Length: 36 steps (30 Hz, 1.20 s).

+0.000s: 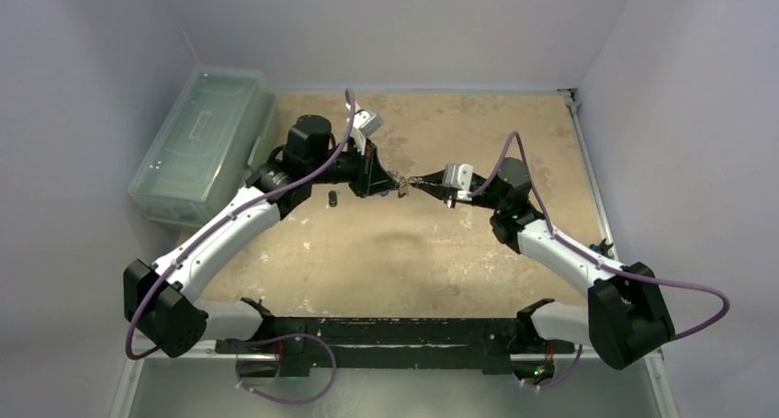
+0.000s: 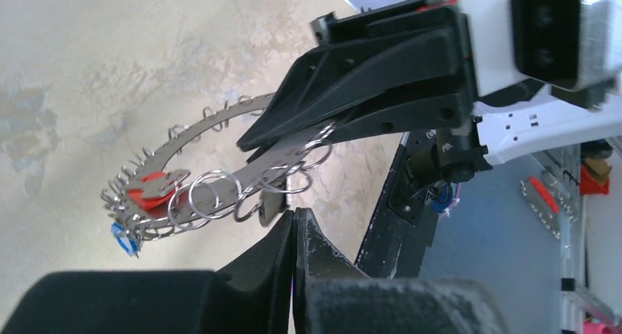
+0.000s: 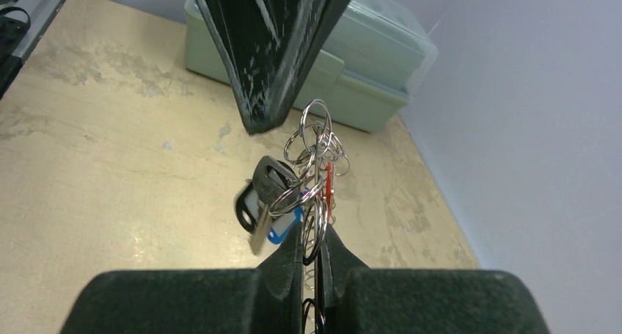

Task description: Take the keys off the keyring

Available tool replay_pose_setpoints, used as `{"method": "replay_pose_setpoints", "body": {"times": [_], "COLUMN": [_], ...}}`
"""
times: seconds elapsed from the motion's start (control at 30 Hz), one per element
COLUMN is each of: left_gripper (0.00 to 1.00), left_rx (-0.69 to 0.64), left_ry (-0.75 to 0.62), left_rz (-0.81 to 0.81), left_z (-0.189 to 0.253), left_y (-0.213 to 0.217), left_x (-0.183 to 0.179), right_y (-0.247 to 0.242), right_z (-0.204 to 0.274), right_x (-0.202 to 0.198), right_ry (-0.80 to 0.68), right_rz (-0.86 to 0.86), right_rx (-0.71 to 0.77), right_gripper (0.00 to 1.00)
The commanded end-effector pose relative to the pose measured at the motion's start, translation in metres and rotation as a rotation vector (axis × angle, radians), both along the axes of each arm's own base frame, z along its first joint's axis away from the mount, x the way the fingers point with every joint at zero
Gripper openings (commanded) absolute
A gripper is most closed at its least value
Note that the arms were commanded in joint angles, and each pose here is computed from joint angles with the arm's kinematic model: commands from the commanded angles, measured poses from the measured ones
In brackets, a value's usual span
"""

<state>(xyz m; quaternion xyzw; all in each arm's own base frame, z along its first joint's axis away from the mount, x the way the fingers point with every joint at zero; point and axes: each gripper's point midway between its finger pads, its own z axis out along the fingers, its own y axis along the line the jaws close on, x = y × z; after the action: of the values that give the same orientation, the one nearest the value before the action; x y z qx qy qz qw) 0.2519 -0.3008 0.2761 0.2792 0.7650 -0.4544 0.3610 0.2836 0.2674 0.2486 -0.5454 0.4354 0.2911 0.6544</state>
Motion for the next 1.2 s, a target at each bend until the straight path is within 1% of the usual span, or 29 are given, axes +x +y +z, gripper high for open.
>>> {"method": "replay_pose_setpoints", "body": {"times": [0.0, 0.1, 0.2, 0.23, 0.33, 0.4, 0.43, 0.5, 0.57, 0.67, 0.83, 1.03, 1.17], "left_gripper": [0.02, 0.20, 0.37, 0.40, 0.46, 0.47, 0.47, 0.46, 0.45, 0.43, 0.39, 0.31, 0.30], "left_rx": [-0.117, -0.085, 0.058, 0.126, 0.362, 0.531, 0.610, 0.679, 0.688, 0.712, 0.716, 0.723, 0.694], "left_ry": [-0.306, -0.494, -0.753, -0.823, -1.044, -1.127, -1.151, -1.210, -1.214, -1.185, -1.194, -1.174, -1.147], "left_rz": [-0.078, -0.081, -0.108, -0.123, -0.289, -0.372, -0.440, -0.541, -0.562, -0.628, -0.661, -0.718, -0.761], "left_z": [0.064, 0.082, 0.093, 0.091, 0.076, 0.058, 0.044, 0.034, 0.033, 0.027, 0.023, 0.012, 0.006], "left_y": [0.003, 0.011, 0.024, 0.029, 0.037, 0.036, 0.034, 0.029, 0.023, 0.019, 0.014, 0.016, 0.013], "left_x": [-0.009, -0.006, 0.006, 0.011, 0.013, 0.010, 0.003, -0.007, -0.008, -0.007, -0.004, -0.010, -0.017], "right_y": [-0.001, 0.001, 0.002, 0.003, 0.004, 0.006, 0.008, 0.012, 0.015, 0.016, 0.019, 0.019, 0.020], "right_z": [0.036, 0.040, 0.041, 0.040, 0.033, 0.028, 0.024, 0.016, 0.012, 0.007, -0.004, -0.008, -0.008], "right_x": [0.000, -0.004, -0.009, -0.010, -0.009, -0.009, -0.011, -0.016, -0.024, -0.033, -0.041, -0.045, -0.046], "right_ry": [-0.067, -0.011, 0.044, 0.065, 0.131, 0.171, 0.188, 0.224, 0.256, 0.281, 0.262, 0.257, 0.256], "right_rz": [-0.013, 0.007, 0.027, 0.032, 0.035, 0.040, 0.048, 0.070, 0.097, 0.137, 0.167, 0.179, 0.186], "right_rx": [0.072, 0.107, 0.123, 0.121, 0.092, 0.063, 0.038, -0.009, -0.027, -0.044, -0.094, -0.115, -0.119], "right_gripper": [0.00, 0.00, 0.00, 0.00, 0.00, 0.00, 0.00, 0.00, 0.00, 0.00, 0.00, 0.00, 0.00]}}
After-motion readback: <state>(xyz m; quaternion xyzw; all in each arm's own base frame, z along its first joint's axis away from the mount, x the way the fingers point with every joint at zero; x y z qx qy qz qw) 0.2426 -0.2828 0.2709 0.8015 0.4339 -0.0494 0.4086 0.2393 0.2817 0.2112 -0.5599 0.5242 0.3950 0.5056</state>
